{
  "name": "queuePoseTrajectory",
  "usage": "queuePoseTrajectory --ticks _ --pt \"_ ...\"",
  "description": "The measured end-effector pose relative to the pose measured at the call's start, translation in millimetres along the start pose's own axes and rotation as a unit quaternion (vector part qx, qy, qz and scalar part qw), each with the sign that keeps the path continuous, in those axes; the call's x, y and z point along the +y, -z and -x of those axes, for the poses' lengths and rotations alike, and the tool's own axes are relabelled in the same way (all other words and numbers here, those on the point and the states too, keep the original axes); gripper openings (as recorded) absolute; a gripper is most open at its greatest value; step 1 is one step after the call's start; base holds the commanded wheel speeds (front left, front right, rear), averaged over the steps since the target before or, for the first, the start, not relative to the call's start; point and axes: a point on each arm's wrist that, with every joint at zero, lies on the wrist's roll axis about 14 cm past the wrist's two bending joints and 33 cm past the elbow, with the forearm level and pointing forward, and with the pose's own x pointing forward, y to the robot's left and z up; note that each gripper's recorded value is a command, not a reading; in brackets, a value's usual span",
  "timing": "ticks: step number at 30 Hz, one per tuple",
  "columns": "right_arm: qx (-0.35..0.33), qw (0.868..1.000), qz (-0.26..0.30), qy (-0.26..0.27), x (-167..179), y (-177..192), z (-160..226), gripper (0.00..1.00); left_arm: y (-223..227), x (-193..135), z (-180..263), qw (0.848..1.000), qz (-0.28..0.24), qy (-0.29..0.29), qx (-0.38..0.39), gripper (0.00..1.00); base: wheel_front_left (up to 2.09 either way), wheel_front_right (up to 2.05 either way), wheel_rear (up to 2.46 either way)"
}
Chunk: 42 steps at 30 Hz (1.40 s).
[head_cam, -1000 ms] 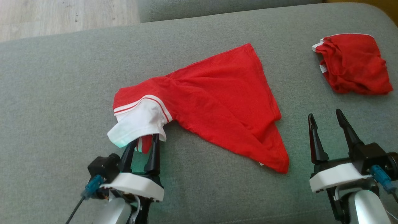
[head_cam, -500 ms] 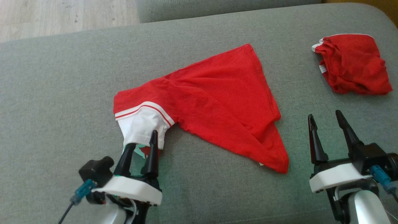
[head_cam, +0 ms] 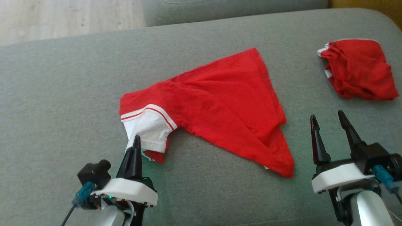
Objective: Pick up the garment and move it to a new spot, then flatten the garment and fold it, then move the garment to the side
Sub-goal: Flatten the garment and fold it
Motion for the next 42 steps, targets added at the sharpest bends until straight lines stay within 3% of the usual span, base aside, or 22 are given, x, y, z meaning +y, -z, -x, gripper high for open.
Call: queuePoseTrajectory --ticks 7,15,16,17,18,19,20,29,37,42 --pt "-0.01 0.999 -0.008 -0.036 24 -5 -2 1.0 -1 16 32 0.999 0.002 -0.032 -0.011 0.0 0.0 0.0 0.0" --pt "-0.021 0.997 -0.013 -0.066 45 -13 -3 1.0 43 35 64 0.995 0.035 -0.077 0.049 0.0 0.0 0.0 0.0" --pt "-0.021 0.997 -0.013 -0.066 45 -13 -2 1.0 50 37 66 0.994 0.04 -0.08 0.059 0.11 0.0 0.0 0.0" --pt "-0.021 0.998 -0.013 -0.065 44 -13 -2 1.0 56 37 67 0.993 0.045 -0.081 0.067 0.41 0.0 0.0 0.0" --pt "-0.021 0.998 -0.013 -0.063 43 -13 -1 1.0 60 37 67 0.993 0.049 -0.081 0.074 0.41 0.0 0.0 0.0" --pt "-0.022 0.998 -0.013 -0.061 42 -13 -1 1.0 64 36 68 0.992 0.052 -0.08 0.079 0.76 0.0 0.0 0.0" --pt "-0.021 0.998 -0.013 -0.059 40 -13 -1 1.0 67 35 68 0.992 0.054 -0.079 0.082 1.0 0.0 0.0 0.0" --pt "-0.014 0.998 -0.016 -0.056 38 -8 5 1.0 59 47 71 0.993 0.048 -0.093 0.061 1.0 0.0 0.0 0.0" --pt "-0.026 0.997 -0.024 -0.066 45 -16 7 1.0 21 91 85 0.988 0.018 -0.15 0.003 1.0 0.0 0.0 0.0" --pt "-0.033 0.997 -0.023 -0.064 44 -20 9 1.0 -2 93 86 0.988 0.004 -0.151 -0.034 1.0 0.0 0.0 0.0"
